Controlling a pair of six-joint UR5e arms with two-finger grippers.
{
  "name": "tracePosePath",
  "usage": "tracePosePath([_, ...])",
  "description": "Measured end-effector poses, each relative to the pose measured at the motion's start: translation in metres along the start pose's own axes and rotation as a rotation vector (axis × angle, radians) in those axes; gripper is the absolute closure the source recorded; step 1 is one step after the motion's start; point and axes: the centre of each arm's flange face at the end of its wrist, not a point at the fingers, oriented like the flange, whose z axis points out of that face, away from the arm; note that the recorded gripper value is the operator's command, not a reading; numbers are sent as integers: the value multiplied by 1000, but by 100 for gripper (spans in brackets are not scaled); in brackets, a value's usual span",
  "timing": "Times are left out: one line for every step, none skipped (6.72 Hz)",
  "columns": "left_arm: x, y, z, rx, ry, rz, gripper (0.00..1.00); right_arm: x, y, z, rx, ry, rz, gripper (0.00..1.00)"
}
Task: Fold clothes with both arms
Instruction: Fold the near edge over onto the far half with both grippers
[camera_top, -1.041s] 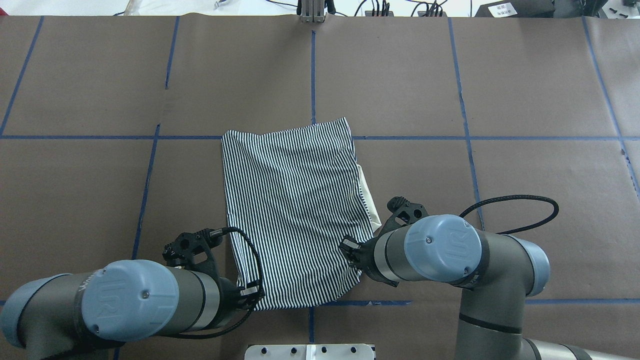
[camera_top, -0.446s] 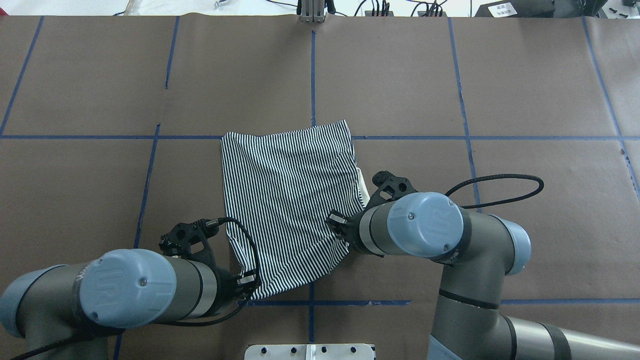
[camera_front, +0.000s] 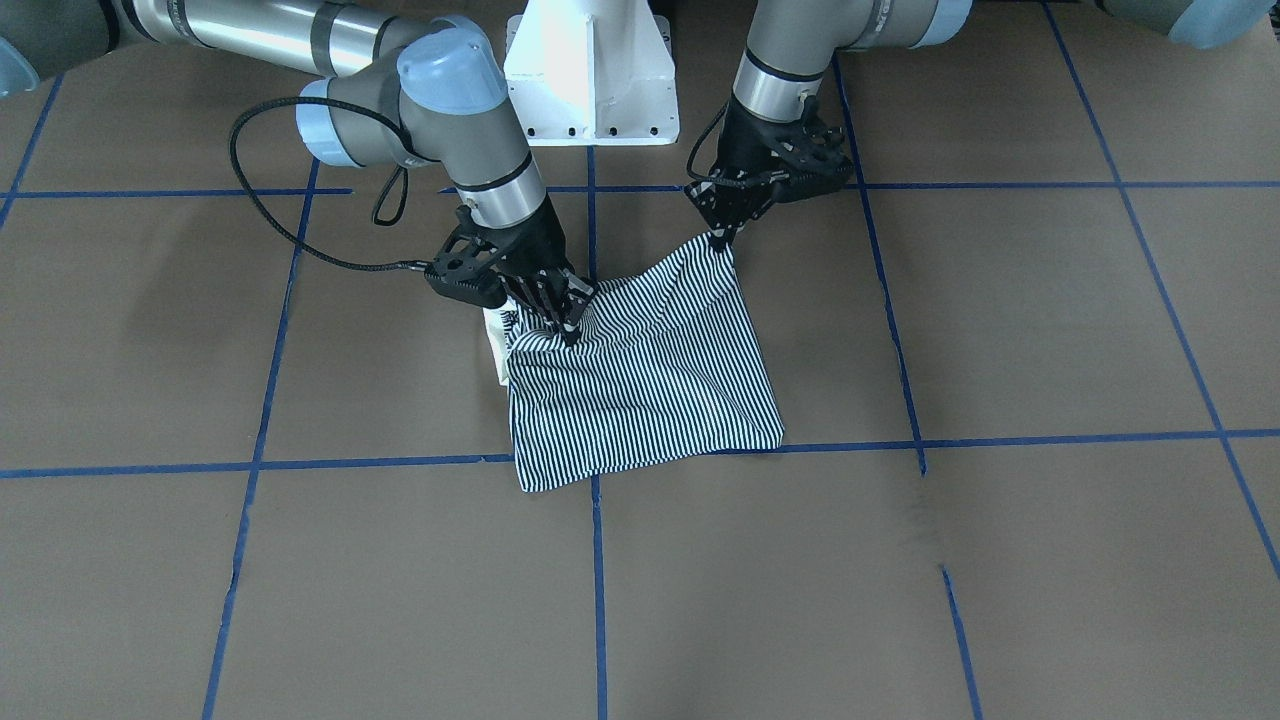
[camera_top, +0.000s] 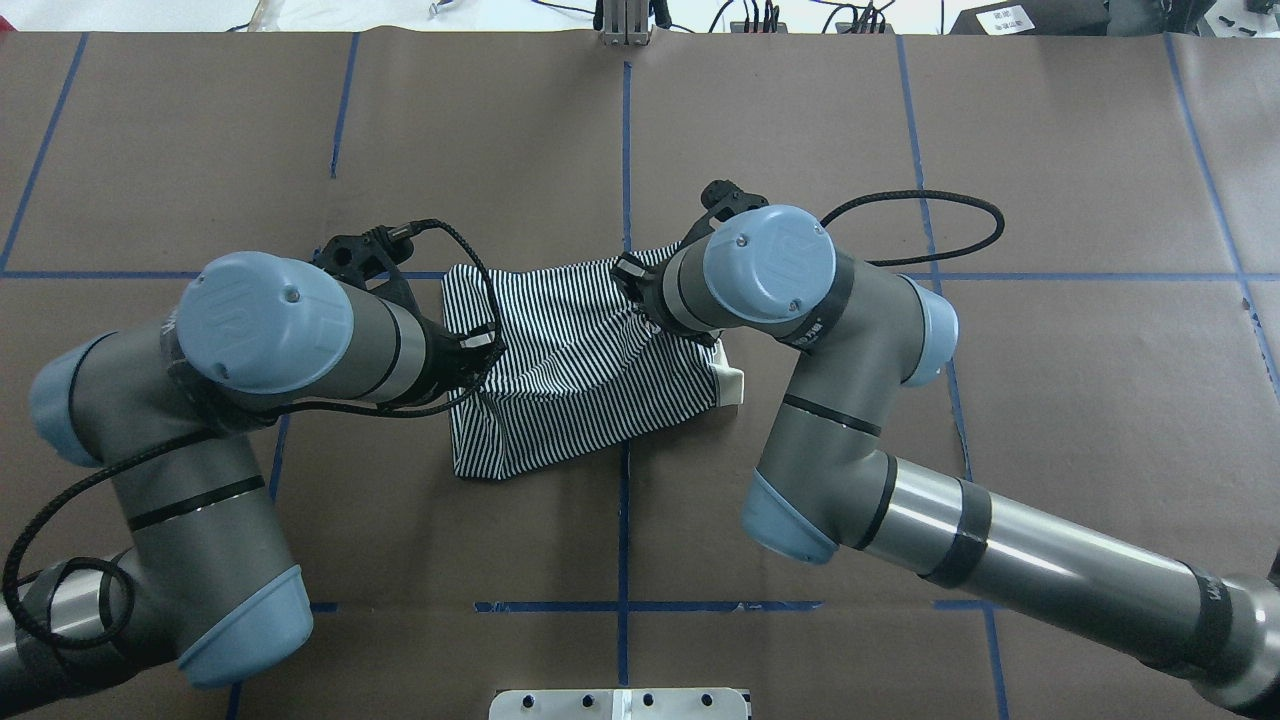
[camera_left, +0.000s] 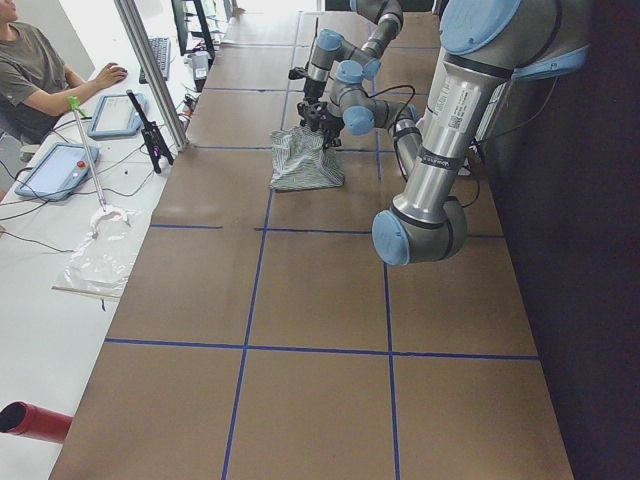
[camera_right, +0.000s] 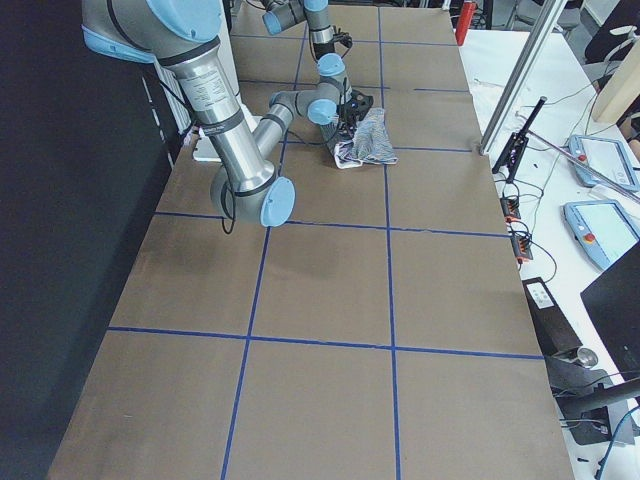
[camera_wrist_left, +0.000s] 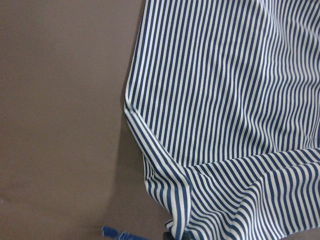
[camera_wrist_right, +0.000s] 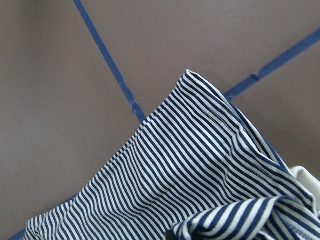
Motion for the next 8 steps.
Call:
tracePosePath([-1, -12, 20, 9, 4, -2, 100, -17, -16, 16, 18, -10, 4, 100])
tracePosePath([-3, -18, 34, 14, 6, -3, 100, -31, -28, 29, 35, -5, 4, 100])
tracePosePath([-4, -23, 38, 18, 7, -6, 100, -39, -37, 38, 47, -3, 0, 100])
tracePosePath([-4, -31, 37, 28, 9, -13, 100, -45, -45, 44, 55, -4, 1, 100])
tracePosePath([-2, -49, 39, 48, 18, -29, 1, -58, -54, 49, 69, 0, 8, 1])
tracePosePath([-1, -93, 59, 94, 28, -55, 0, -85, -75, 60, 99, 22, 16, 0])
tracePosePath([-7, -157, 80, 159, 22, -39, 0, -110, -102, 66, 132, 39, 5, 0])
tracePosePath([-16, -205, 82, 195, 14, 7, 0, -122, -122, 63, 154, 41, -9, 0])
